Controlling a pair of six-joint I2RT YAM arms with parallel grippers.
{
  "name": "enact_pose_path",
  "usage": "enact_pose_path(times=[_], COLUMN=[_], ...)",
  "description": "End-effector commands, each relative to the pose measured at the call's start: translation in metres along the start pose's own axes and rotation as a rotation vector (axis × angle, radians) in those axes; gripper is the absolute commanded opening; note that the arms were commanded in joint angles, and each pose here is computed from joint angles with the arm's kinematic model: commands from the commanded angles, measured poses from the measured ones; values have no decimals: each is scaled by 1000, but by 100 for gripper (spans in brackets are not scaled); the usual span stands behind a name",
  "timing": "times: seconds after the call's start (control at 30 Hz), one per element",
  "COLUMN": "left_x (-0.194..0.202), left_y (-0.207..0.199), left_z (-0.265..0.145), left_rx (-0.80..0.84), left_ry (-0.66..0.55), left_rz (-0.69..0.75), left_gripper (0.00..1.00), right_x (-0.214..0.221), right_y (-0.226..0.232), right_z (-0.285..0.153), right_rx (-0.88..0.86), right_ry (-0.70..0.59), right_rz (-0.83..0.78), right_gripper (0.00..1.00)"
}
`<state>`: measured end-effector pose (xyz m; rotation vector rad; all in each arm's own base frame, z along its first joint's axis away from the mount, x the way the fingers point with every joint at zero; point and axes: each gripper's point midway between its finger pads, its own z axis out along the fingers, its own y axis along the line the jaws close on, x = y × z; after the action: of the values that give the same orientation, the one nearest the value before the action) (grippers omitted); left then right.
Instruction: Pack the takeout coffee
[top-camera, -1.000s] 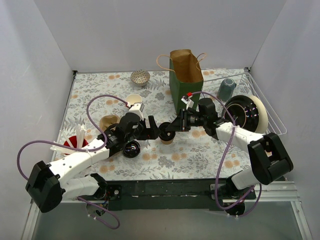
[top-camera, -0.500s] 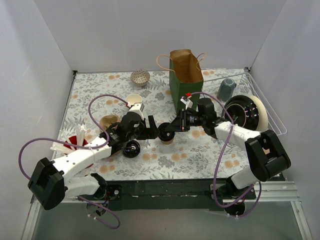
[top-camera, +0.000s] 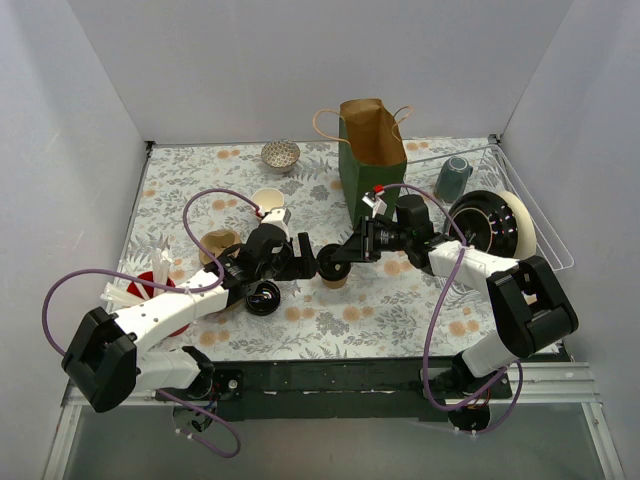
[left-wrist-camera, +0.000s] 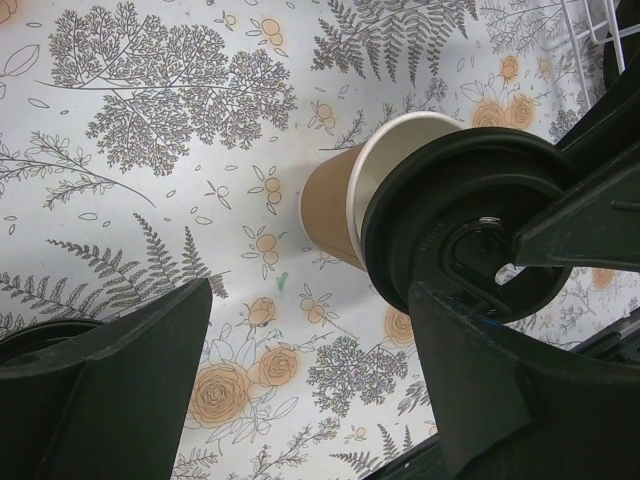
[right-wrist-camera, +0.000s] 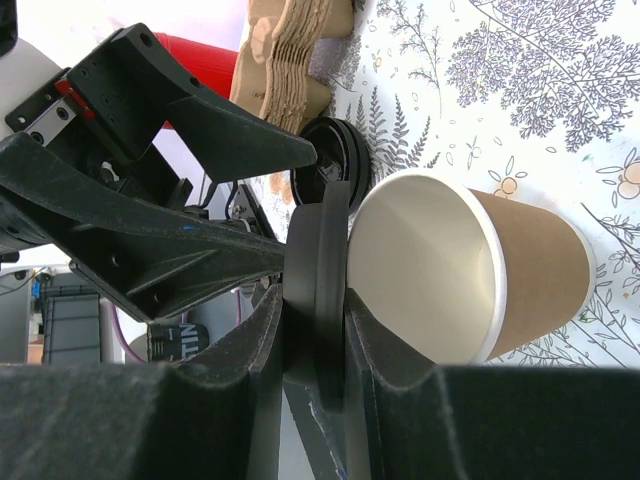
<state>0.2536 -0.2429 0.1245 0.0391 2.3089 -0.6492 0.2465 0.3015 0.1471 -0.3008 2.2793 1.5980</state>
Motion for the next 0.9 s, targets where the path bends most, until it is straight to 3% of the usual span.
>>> enact_pose_path(times=[0.0,0.87], left_x=[-9,-10], left_y=[-5,-4], left_z=[0,13], left_rx=[11,-17], left_ry=[-17,-2], left_rz=[11,23], left_gripper=[79,78], right_x=[-17,-22], right_y=[14,3], right_z=[-1,-5], right_rx=[-38,7], right_ry=[-21,-23], right_rz=[-50,-20], right_gripper=[14,34])
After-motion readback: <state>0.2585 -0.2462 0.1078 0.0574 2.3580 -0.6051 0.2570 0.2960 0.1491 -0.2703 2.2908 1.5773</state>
